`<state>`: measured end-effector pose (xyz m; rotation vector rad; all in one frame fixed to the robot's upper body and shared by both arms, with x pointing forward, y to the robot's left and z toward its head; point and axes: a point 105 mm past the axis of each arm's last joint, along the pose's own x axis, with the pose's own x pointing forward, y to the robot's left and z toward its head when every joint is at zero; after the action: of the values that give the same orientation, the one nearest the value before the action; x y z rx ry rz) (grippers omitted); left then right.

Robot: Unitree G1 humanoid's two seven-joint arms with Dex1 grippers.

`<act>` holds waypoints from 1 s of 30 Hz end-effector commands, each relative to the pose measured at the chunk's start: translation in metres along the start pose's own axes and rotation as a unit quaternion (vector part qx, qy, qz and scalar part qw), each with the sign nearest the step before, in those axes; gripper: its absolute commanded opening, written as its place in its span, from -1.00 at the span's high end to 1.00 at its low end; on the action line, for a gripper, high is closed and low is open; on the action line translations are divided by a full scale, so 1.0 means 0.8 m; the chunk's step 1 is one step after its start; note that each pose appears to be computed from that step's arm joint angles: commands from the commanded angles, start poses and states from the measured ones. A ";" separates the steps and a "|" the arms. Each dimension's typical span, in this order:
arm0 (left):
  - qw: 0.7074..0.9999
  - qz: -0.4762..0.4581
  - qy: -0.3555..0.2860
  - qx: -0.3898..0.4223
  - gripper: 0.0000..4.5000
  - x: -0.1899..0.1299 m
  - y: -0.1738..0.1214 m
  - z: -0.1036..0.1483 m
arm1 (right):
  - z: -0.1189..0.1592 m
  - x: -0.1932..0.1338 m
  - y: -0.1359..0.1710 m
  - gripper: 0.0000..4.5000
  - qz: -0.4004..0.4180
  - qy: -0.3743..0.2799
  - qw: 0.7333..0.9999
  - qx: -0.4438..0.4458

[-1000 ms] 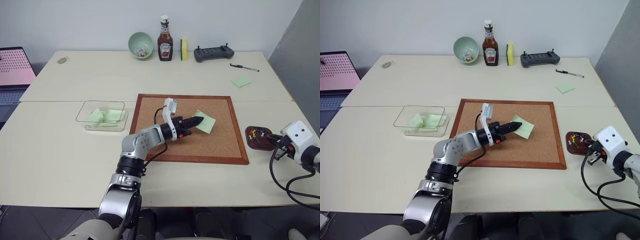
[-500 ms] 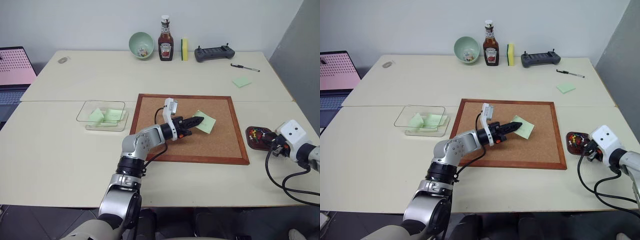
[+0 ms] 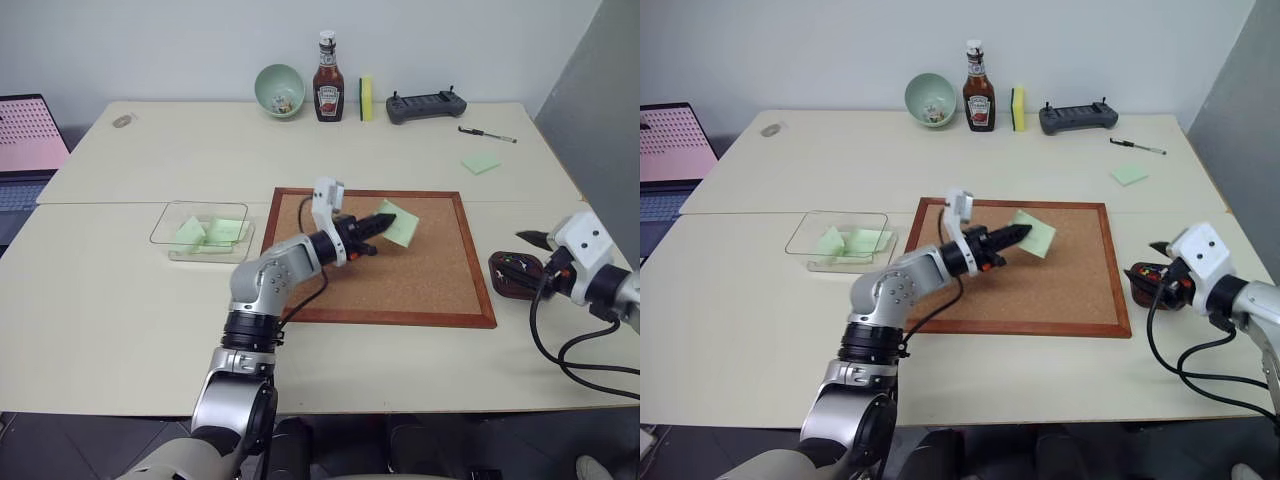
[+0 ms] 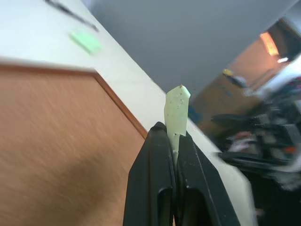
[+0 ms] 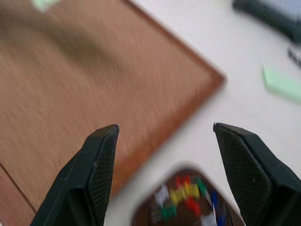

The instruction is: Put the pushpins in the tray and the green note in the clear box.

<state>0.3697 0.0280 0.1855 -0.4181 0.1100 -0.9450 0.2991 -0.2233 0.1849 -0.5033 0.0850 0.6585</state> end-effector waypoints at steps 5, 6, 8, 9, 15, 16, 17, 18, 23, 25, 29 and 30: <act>0.945 0.254 -0.083 0.188 1.00 -0.119 0.051 0.090 | 0.088 0.070 0.078 -0.51 0.179 -0.154 0.972 0.005; 0.933 0.288 -0.084 0.199 1.00 -0.137 0.058 0.095 | 0.093 0.079 0.085 -0.51 0.196 -0.163 0.967 0.002; 0.915 0.330 -0.086 0.214 1.00 -0.161 0.066 0.103 | 0.100 0.091 0.091 -0.51 0.213 -0.174 0.962 0.000; 0.901 0.360 -0.081 0.228 1.00 -0.176 0.074 0.106 | 0.104 0.098 0.096 -0.51 0.224 -0.180 0.958 -0.002; 0.844 0.469 -0.063 0.253 1.00 -0.236 0.107 0.109 | 0.116 0.123 0.125 -0.51 0.275 -0.203 0.940 -0.006; 0.840 0.476 -0.062 0.252 1.00 -0.239 0.111 0.107 | 0.118 0.126 0.129 -0.51 0.280 -0.206 0.938 -0.006; 0.838 0.482 -0.060 0.249 1.00 -0.241 0.116 0.105 | 0.119 0.127 0.132 -0.51 0.284 -0.208 0.936 -0.005; 0.838 0.484 -0.059 0.247 1.00 -0.241 0.120 0.103 | 0.121 0.129 0.134 -0.51 0.286 -0.210 0.935 -0.005; 0.847 0.474 -0.054 0.235 0.78 -0.232 0.127 0.089 | 0.121 0.131 0.147 -0.52 0.302 -0.210 0.930 -0.005; 0.845 0.477 -0.057 0.234 0.65 -0.232 0.126 0.088 | 0.120 0.130 0.150 -0.52 0.305 -0.209 0.929 -0.003; 0.839 0.486 -0.061 0.237 0.29 -0.236 0.125 0.087 | 0.118 0.130 0.151 -0.52 0.303 -0.207 0.930 0.002; 0.836 0.490 -0.063 0.238 0.22 -0.237 0.126 0.087 | 0.117 0.130 0.151 -0.52 0.303 -0.206 0.931 0.002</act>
<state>0.3580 0.2504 0.1790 0.0470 0.0208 0.0680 0.3061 -0.0425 0.1832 -0.2988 -0.1177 1.3455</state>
